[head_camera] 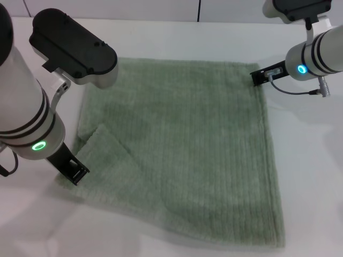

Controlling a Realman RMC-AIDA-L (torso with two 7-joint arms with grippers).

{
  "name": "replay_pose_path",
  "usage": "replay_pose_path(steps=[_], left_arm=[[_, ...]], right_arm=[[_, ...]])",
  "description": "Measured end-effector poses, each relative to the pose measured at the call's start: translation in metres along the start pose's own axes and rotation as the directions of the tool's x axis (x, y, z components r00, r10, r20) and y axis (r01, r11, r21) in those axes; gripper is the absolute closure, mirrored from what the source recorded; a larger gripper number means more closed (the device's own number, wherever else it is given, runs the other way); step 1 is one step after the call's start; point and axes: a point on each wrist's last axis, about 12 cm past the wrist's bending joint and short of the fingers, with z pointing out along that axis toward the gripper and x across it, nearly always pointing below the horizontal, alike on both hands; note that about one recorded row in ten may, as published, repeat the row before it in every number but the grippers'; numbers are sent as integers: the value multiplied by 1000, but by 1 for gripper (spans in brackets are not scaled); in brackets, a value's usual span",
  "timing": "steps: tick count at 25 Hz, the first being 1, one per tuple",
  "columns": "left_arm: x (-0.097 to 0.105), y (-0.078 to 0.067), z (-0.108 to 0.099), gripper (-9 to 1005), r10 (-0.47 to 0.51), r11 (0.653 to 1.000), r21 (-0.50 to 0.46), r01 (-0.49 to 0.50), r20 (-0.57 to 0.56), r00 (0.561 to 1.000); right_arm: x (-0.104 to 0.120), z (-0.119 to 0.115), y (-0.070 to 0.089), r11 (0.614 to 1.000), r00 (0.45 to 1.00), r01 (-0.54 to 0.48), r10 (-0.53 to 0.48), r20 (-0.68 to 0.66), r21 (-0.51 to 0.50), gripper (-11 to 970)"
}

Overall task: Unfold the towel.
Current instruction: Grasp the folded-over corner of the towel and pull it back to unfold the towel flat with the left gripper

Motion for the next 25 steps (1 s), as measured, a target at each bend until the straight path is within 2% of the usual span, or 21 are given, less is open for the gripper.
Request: replay_pose_path(steps=[8,25], left_arm=[[0,-2,1,959,5,1000,1,-5,-1,1000],[1,-1,2,954,-5,1000,0,5,-23,1000]], right_arm=[[-3,1,8,1000,1000,21,-21,17,-9,959],[2,4,7,1000,1000,17,-17,3,-5,959]])
